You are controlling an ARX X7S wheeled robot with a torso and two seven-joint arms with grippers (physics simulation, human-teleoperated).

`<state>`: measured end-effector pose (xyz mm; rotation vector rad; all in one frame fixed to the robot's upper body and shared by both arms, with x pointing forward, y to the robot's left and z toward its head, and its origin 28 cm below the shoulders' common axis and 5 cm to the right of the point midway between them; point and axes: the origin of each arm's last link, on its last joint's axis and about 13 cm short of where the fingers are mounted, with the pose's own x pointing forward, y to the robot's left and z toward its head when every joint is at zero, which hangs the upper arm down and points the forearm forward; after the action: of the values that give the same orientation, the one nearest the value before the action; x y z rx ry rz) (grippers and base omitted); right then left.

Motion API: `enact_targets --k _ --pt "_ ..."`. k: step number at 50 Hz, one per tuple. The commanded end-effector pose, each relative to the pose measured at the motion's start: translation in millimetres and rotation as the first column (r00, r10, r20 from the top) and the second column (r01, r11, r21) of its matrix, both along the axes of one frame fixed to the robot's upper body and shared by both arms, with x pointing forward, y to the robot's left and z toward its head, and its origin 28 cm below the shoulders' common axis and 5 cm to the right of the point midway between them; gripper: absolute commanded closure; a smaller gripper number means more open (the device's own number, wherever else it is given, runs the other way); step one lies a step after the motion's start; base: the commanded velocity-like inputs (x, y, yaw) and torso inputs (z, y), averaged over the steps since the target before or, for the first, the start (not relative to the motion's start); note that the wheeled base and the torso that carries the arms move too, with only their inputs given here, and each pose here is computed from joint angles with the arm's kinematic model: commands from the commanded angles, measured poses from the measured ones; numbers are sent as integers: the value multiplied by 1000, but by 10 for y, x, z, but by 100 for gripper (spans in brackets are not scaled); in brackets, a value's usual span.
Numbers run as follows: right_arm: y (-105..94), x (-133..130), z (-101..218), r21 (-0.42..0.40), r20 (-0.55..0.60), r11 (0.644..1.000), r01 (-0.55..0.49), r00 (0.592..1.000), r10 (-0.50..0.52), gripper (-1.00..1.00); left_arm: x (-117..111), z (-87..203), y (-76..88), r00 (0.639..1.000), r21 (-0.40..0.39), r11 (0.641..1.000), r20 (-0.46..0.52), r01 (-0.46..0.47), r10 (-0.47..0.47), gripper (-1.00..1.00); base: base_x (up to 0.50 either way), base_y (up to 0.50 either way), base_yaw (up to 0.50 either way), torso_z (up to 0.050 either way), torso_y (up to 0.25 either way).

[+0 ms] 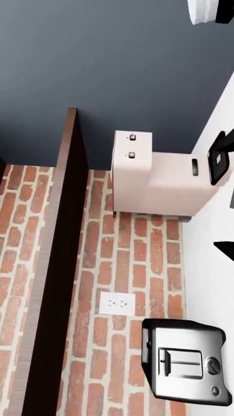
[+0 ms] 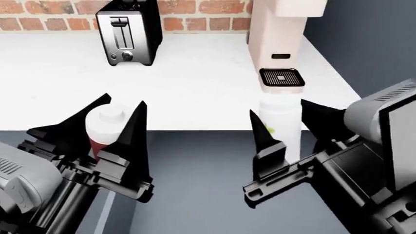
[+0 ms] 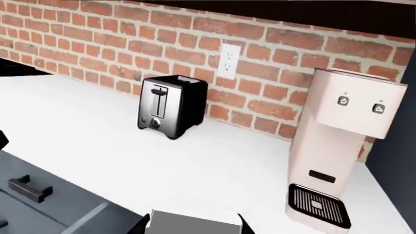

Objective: Pick and place the shaker into the drawer. Then close the cabinet.

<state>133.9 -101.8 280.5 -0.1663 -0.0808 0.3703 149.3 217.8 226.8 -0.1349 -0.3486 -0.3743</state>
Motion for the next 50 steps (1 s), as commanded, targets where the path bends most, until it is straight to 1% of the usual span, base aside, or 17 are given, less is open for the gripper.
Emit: enact_targets --k 1,5,11,20,25,29,34,39,46,50 --pt "24 64 21 -114 -237 987 -116 968 86 100 -4 21 2 1000 -12 1000 1 2 -2 100 0 0 0 0 0" --pt "25 110 50 -147 -281 979 -142 955 97 100 -10 22 7 1000 -12 1000 1 1 -1 100 0 0 0 0 0" --pt "33 287 -12 -184 -347 969 -168 933 96 100 -26 14 13 1000 -15 1000 0 0 0 100 0 0 0 0 0" --pt "26 552 -192 -196 -446 965 -175 892 71 100 -28 -2 37 1000 -16 1000 -4 -6 6 100 0 0 0 0 1" --pt "-35 714 -281 -204 -503 969 -142 864 21 100 -27 -15 48 1000 -16 1000 -6 -10 9 100 0 0 0 0 0" --pt "-93 786 -359 -211 -548 969 -126 836 -11 100 -22 -20 59 1000 -16 1000 -8 -14 14 100 0 0 0 0 0" --pt "-165 818 -468 -209 -597 972 -107 801 -41 100 -20 -27 62 1000 -15 1000 -9 -16 16 100 0 0 0 2 0" --pt "-259 868 -515 -188 -629 980 -61 774 -72 100 -22 -27 62 1000 -13 1000 -9 -16 15 100 0 0 0 0 2" --pt "-410 876 -619 -206 -679 979 -6 721 -138 100 -18 -18 72 1000 -9 1000 -7 -19 18 100 0 0 0 0 0" --pt "-475 861 -680 -204 -695 979 26 700 -163 100 -19 -21 64 1000 -6 1000 -7 -15 15 100 0 0 0 0 0"
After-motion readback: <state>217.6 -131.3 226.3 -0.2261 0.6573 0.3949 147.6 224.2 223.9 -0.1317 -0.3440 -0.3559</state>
